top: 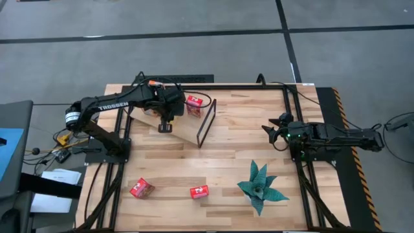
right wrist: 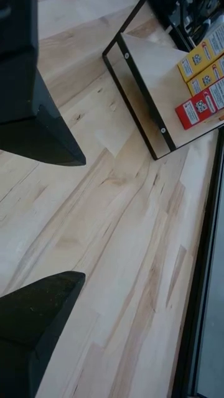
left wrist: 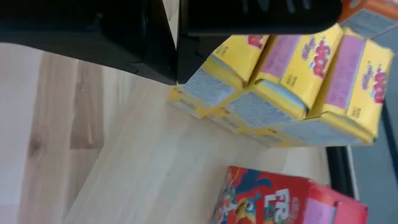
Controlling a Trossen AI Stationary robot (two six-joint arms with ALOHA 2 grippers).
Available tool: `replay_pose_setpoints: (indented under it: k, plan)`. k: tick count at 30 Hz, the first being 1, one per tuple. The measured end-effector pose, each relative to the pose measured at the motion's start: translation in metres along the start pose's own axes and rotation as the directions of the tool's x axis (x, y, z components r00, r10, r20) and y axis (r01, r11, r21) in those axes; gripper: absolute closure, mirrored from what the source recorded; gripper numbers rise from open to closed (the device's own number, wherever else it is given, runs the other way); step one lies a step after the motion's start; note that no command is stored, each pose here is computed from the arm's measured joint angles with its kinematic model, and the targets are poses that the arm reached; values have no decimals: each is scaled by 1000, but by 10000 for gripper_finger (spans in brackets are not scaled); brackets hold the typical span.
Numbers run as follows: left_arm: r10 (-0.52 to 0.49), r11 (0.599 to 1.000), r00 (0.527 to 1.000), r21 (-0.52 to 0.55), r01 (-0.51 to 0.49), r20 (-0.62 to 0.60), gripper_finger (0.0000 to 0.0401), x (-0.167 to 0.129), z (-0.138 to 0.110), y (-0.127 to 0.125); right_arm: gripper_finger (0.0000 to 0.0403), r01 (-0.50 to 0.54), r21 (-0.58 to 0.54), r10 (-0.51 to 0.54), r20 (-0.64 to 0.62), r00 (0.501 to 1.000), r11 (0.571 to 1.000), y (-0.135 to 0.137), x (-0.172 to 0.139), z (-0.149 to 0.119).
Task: Stack cereal on shelf
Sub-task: Put the yellow cereal box aligned with the other yellow cereal boxes on the shelf
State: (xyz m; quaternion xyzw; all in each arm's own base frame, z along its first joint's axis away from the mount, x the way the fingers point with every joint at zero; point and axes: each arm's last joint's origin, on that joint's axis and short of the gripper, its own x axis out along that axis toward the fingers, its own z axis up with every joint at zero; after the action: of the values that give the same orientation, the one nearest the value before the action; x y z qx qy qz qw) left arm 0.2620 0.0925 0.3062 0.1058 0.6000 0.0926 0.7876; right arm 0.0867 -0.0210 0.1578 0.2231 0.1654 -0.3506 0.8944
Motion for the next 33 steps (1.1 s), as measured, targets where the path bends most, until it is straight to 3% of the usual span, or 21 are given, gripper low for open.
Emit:
replay_pose_setpoints:
  k: [20,33]
  plan:
    - [96,995,994,-16,-97,-43,401,0,-2,3,86,1,-2,-1,-2,1000,1000,0,0,0]
    - [102,994,994,-43,-104,-46,401,-2,-1,3,86,2,-2,-2,-2,1000,1000,0,0,0]
